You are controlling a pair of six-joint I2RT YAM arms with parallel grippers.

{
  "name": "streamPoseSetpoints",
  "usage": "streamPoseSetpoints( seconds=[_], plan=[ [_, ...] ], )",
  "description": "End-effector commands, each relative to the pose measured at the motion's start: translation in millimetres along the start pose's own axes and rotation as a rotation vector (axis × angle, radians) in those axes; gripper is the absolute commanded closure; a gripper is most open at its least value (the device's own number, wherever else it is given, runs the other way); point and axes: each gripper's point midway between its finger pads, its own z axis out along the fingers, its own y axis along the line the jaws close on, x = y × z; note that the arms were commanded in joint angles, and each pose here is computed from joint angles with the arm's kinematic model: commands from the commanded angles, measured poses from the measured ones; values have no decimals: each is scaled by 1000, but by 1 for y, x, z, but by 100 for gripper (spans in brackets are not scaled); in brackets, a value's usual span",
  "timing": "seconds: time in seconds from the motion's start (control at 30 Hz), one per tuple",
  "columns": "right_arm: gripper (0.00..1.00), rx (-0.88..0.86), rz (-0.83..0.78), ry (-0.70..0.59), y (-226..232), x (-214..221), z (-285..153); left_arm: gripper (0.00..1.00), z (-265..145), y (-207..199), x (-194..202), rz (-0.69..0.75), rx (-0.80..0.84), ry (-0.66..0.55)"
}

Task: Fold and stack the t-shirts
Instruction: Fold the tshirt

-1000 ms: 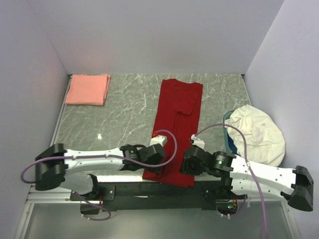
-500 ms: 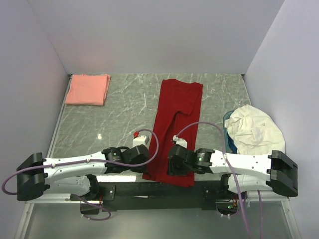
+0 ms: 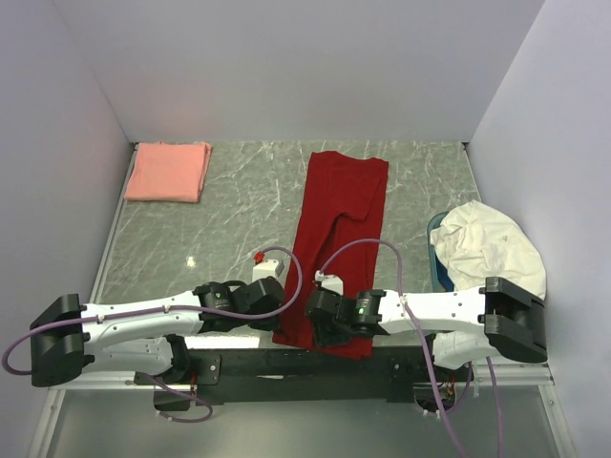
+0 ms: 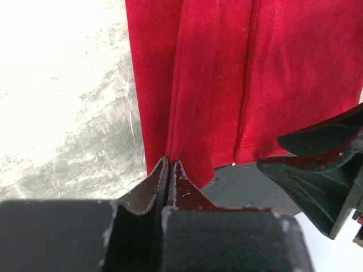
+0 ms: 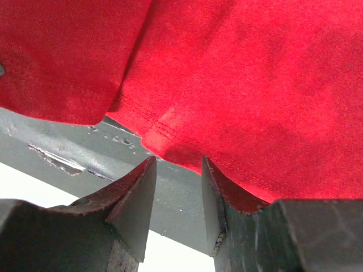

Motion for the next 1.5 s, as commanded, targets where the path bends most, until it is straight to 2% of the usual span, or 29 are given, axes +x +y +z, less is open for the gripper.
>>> streamPoseSetpoints(
  seconds=[0.0, 0.53, 0.87, 1.03, 1.17, 1.2, 1.23, 1.33, 1.47],
  plan=[
    [55, -57, 0, -32, 22, -10, -3, 99, -2, -2, -2, -16, 21, -9],
    [60, -33, -9, -17, 21, -8, 6, 99, -1, -2, 0, -15, 28, -6],
    [81, -29, -16, -14, 23, -10, 6, 99, -2, -1, 0, -16, 32, -10],
    [86, -25, -20, -11, 24, -9, 7, 99, -2, -1, 0, -16, 36, -10],
    [79, -19, -25, -11, 23, -9, 4, 99, -1, -1, 1, -10, 38, -5],
    [75, -12, -27, -27, 22, -11, 3, 99, -2, -2, 1, -12, 41, -5],
    [66, -3, -30, -31, 20, -12, 1, 99, -1, -2, 1, -11, 43, -6],
    [57, 7, -41, -45, 22, -14, -1, 99, 0, -2, 2, -10, 45, -6],
    [57, 20, -49, -34, 21, -12, 4, 99, 0, -2, 2, -9, 44, -1]
  ],
)
